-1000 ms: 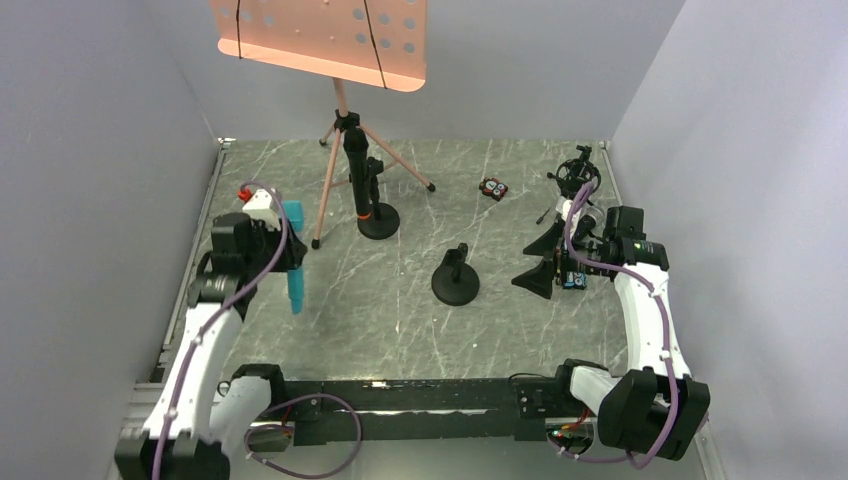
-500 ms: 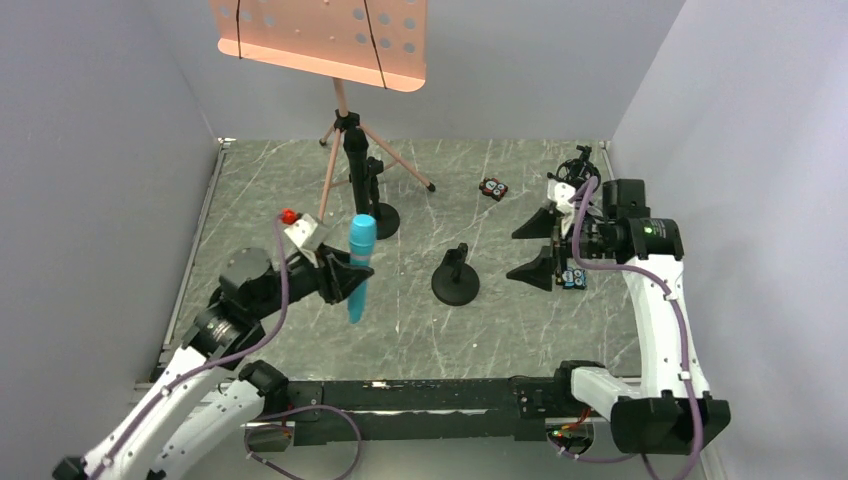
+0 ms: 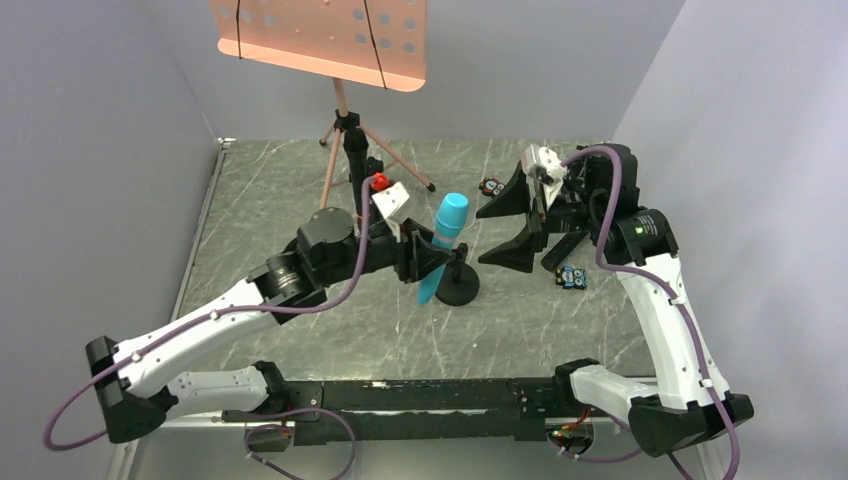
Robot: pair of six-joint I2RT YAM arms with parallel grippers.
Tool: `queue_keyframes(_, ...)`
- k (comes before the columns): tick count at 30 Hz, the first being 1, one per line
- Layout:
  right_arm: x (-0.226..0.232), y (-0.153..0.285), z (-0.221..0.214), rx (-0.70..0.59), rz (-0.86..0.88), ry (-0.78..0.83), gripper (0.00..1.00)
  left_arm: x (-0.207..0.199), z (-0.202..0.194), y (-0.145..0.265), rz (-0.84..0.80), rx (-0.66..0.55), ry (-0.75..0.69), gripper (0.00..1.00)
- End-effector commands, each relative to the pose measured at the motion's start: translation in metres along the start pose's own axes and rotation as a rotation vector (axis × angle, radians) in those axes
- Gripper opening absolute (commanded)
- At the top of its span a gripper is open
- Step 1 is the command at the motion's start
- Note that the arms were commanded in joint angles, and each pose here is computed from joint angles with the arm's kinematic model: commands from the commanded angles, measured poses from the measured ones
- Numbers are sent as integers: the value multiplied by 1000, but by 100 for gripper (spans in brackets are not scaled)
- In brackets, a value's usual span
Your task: Attach the microphones to the stand
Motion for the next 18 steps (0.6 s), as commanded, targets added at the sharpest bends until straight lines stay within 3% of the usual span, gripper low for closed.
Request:
queue_keyframes(1,9,-1,38,-115,33,-25,96,-13,37,-22,-40,-124,-1,0)
queue_keyframes(12,-1,-6,39,-142,30,-139,97,-33,41,-56,-93,-107,18,0)
queue_keyframes(18,1,-8,31,-134,67,-188,86,-32,35,-62,-87,-88,19,0)
Point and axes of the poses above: each gripper's point midway between its finger pads, its own y axis back along the fingers, its own x axis along the line the jaws close on, z = x × y, the point moved 5 cm from there along y, back along the fingers, and after that the axes turned 5 degrees about -y, right-handed, at the moved point
